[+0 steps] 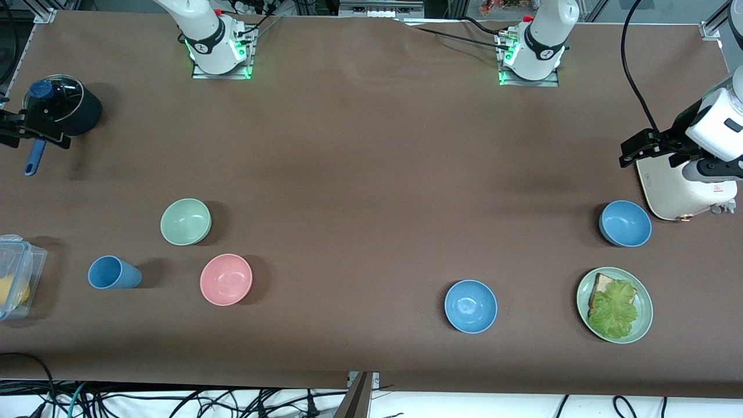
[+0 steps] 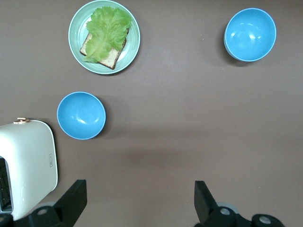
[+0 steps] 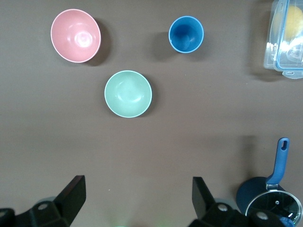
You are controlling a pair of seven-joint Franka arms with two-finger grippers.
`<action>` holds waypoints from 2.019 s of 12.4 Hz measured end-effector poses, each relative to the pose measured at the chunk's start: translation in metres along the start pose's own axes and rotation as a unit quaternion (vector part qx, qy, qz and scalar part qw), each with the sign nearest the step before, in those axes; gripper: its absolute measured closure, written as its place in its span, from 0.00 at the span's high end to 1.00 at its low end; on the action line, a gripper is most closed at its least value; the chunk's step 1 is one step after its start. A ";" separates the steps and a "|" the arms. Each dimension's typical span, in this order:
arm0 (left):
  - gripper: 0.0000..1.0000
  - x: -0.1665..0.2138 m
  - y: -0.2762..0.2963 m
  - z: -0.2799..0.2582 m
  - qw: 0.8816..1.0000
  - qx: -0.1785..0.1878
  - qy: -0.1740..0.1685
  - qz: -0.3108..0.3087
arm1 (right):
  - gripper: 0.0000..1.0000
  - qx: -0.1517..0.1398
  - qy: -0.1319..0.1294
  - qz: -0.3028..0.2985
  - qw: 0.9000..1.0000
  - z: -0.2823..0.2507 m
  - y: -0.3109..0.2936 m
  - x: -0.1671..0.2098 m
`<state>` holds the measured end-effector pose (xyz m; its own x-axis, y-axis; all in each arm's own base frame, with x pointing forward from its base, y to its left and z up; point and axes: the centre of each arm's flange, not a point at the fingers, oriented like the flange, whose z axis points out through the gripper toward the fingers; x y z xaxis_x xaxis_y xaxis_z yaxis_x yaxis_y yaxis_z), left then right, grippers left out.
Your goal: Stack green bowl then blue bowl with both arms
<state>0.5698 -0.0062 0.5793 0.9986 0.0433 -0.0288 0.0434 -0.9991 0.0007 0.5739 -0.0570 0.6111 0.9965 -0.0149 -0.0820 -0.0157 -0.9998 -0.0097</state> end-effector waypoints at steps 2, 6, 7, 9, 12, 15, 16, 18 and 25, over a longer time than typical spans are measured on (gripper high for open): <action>1.00 0.000 0.000 0.000 1.000 0.000 0.000 0.000 | 1.00 0.000 0.000 0.000 1.000 0.000 0.000 0.000; 1.00 0.000 0.000 0.000 1.000 0.000 0.000 0.000 | 1.00 0.000 0.000 0.001 1.000 0.000 0.001 0.000; 1.00 0.000 0.000 0.000 1.000 0.000 0.000 0.000 | 1.00 0.000 0.000 0.001 1.000 0.000 0.001 0.000; 1.00 0.000 -0.001 0.000 1.000 0.000 0.000 0.000 | 1.00 0.000 0.000 0.001 1.000 0.000 0.001 0.000; 1.00 0.000 -0.001 0.000 1.000 0.000 0.000 -0.001 | 1.00 0.000 0.000 0.001 1.000 0.000 0.001 0.000; 1.00 0.000 -0.001 0.000 1.000 0.000 0.000 -0.001 | 1.00 0.000 0.000 0.001 1.000 0.000 0.002 0.000; 1.00 0.000 -0.001 0.000 1.000 0.000 0.000 -0.001 | 1.00 0.000 -0.001 0.002 1.000 0.001 0.002 0.000; 1.00 0.000 -0.001 0.000 1.000 0.000 0.000 -0.001 | 1.00 0.000 -0.007 0.002 1.000 0.006 0.002 0.003; 1.00 0.001 0.000 0.003 1.000 0.000 -0.003 0.000 | 1.00 -0.004 -0.054 0.004 0.999 0.057 0.001 0.024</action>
<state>0.5711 -0.0066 0.5763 0.9985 0.0428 -0.0341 0.0428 -0.9991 0.0004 0.5931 -0.0579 0.5520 0.9817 -0.0215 -0.1894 -0.0222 -0.9998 -0.0013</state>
